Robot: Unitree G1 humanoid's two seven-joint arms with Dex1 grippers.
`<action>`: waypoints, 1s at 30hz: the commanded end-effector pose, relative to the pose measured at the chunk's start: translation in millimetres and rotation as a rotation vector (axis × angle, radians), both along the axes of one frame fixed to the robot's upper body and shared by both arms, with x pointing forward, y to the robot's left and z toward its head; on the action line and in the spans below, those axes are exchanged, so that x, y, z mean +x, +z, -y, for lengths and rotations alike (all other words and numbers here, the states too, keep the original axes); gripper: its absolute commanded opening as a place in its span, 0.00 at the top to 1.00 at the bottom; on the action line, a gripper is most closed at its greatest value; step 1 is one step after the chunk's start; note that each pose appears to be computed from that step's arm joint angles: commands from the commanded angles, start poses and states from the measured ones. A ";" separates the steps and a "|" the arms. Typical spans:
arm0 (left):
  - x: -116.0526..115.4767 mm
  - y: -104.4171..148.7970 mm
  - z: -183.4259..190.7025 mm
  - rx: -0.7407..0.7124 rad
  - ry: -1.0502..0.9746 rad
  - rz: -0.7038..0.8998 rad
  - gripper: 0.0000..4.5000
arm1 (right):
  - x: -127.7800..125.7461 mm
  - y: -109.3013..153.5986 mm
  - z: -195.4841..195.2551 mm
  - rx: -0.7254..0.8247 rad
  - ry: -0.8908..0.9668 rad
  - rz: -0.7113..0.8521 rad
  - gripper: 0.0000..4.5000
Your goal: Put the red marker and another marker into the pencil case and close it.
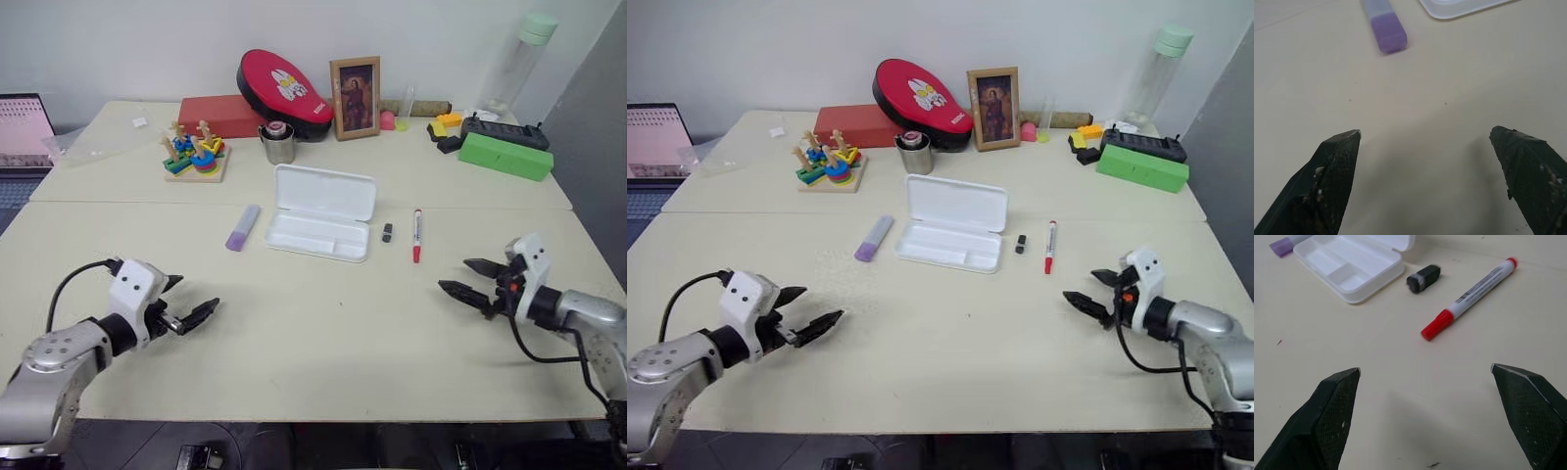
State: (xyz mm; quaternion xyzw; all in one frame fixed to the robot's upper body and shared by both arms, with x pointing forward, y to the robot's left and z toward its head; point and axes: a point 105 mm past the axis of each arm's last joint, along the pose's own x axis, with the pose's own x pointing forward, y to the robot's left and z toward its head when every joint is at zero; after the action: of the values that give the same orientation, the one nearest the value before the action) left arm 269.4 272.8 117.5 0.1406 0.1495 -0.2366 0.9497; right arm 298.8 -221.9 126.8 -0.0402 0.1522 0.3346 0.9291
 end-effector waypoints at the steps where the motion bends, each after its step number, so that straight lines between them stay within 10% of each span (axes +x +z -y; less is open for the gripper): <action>1: 1.8 20.9 -2.2 0.002 -0.019 0.047 0.00 | -3.0 6.4 3.1 0.000 0.021 -0.002 0.00; 30: -9.6 8.6 11.7 -0.014 -0.040 -0.047 0.00 | 0.3 -1.5 -10.7 0.020 0.084 -0.041 0.00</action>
State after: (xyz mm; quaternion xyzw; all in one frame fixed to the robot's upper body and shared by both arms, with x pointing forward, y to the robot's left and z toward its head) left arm 258.4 264.6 115.6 0.1296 0.1861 -0.2552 0.9399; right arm 297.7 -219.0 110.4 -0.0298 0.1939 0.3567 0.9134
